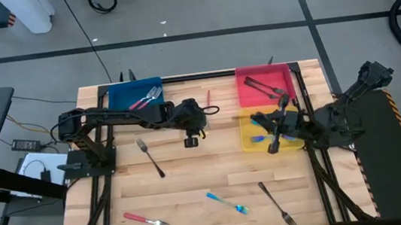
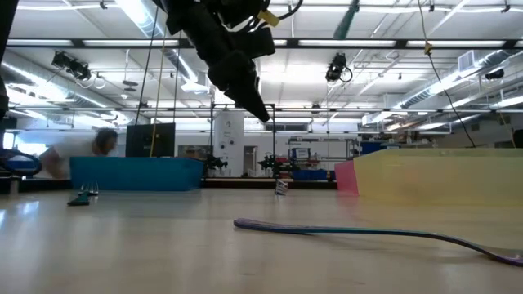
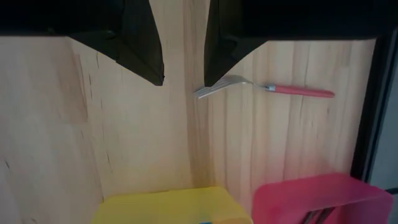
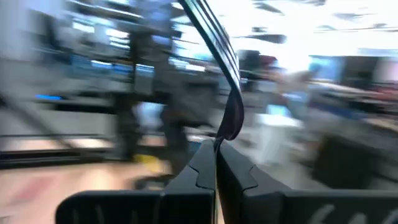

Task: Sort silverware by color (type)
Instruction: Put the top blue fork into the yellow bin

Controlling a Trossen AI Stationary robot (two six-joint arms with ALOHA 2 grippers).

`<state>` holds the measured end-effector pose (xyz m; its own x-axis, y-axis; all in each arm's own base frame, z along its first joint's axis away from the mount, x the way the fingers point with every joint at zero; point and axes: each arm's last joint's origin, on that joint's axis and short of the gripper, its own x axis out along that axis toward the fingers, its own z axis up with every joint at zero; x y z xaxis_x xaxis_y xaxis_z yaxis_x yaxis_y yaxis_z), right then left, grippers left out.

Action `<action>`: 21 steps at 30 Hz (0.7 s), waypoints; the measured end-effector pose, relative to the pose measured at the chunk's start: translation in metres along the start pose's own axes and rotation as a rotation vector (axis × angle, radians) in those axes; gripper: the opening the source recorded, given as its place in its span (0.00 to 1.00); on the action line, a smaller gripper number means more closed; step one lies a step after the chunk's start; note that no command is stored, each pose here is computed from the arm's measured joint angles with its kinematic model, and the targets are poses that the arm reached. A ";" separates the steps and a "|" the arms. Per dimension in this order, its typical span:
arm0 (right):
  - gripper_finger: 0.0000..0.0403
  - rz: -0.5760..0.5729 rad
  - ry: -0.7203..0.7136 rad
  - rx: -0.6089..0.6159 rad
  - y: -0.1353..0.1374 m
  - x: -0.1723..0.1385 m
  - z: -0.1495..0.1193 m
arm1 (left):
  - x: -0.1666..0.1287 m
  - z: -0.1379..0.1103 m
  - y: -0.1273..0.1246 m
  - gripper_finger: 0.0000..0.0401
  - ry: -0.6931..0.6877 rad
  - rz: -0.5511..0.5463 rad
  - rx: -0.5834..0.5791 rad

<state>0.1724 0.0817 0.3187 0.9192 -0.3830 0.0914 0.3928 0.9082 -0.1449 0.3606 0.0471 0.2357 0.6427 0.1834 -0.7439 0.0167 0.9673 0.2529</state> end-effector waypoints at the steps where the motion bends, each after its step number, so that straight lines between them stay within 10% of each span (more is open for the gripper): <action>1: 0.01 0.069 -0.007 0.020 -0.003 0.002 0.002 | 0.000 0.001 0.000 0.28 -0.006 0.002 0.006; 6: 0.01 0.238 0.124 0.065 -0.020 0.015 0.004 | 0.000 0.001 0.000 0.28 -0.007 0.003 0.028; 21: 0.03 0.084 0.889 0.140 -0.063 0.017 -0.023 | 0.002 -0.007 0.023 0.28 0.013 0.043 -0.046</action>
<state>0.1640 0.0136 0.3066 0.6493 -0.2511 -0.7179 0.3698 0.9291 0.0095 0.3569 0.0712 0.2362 0.6318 0.2273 -0.7410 -0.0465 0.9654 0.2565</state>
